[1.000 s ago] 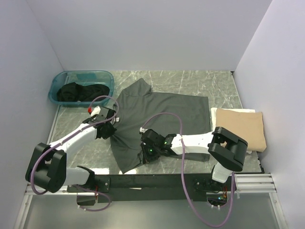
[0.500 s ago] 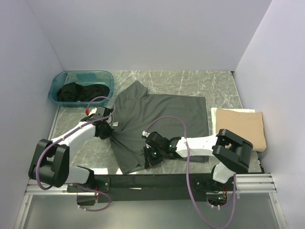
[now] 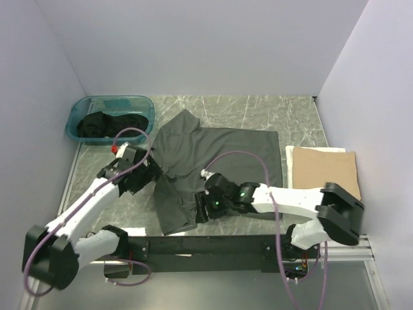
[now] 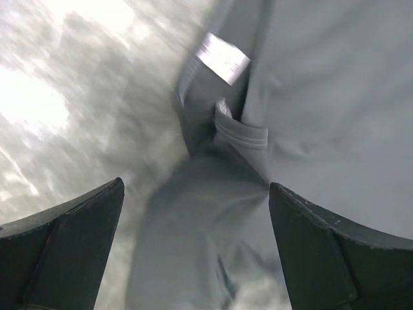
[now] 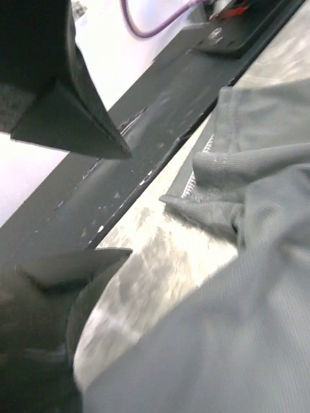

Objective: Fold and stack the t-shirts
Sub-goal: Flatten the tshirt out

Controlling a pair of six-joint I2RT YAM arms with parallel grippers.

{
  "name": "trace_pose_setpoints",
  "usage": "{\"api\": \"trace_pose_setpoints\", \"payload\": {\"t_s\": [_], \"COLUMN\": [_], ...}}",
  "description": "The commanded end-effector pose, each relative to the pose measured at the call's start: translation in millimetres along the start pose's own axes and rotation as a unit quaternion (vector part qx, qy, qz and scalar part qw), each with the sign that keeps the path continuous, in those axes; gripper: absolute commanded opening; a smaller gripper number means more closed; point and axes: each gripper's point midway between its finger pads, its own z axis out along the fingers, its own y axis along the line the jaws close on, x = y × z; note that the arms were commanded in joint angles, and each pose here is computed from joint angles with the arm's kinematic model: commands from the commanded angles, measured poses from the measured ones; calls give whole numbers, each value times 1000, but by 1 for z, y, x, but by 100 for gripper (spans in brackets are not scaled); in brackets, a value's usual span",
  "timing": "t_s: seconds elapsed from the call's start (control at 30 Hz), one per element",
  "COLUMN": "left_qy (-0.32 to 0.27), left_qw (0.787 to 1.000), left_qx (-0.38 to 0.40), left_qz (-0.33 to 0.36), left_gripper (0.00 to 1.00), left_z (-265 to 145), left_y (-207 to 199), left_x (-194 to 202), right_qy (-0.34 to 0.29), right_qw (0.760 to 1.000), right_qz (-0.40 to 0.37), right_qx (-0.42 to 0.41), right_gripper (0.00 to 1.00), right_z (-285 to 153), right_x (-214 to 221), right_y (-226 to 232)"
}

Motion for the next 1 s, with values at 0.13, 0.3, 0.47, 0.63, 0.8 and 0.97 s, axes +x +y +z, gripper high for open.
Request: {"api": "trace_pose_setpoints", "payload": {"t_s": [0.13, 0.3, 0.47, 0.63, 0.8, 0.97], "left_qy": [66, 46, 21, 83, 163, 208], "left_qw": [997, 999, 1000, 996, 986, 977], "left_qx": [26, -23, -9, -18, -14, -10], "left_qz": [-5, -14, -11, 12, 45, 54], "left_gripper": [99, 99, 99, 99, 99, 91], "left_z": [-32, -31, -40, -34, -39, -51], "left_y": [9, 35, 19, 34, 50, 52], "left_x": [64, 70, 53, 83, 140, 175], "right_qy": [-98, -141, -167, -207, -245, -256], "right_qw": [988, 975, 966, 938, 908, 884], "right_qz": [90, 138, 139, 205, 244, 275], "right_qx": [80, 100, 142, 188, 238, 279], "right_gripper": [72, 74, 74, 87, 95, 96], "right_z": [-49, -72, -91, -109, -131, -143], "right_x": [-30, -37, -35, -25, -22, -12], "right_y": [-63, -98, -115, -150, -176, -195]}}
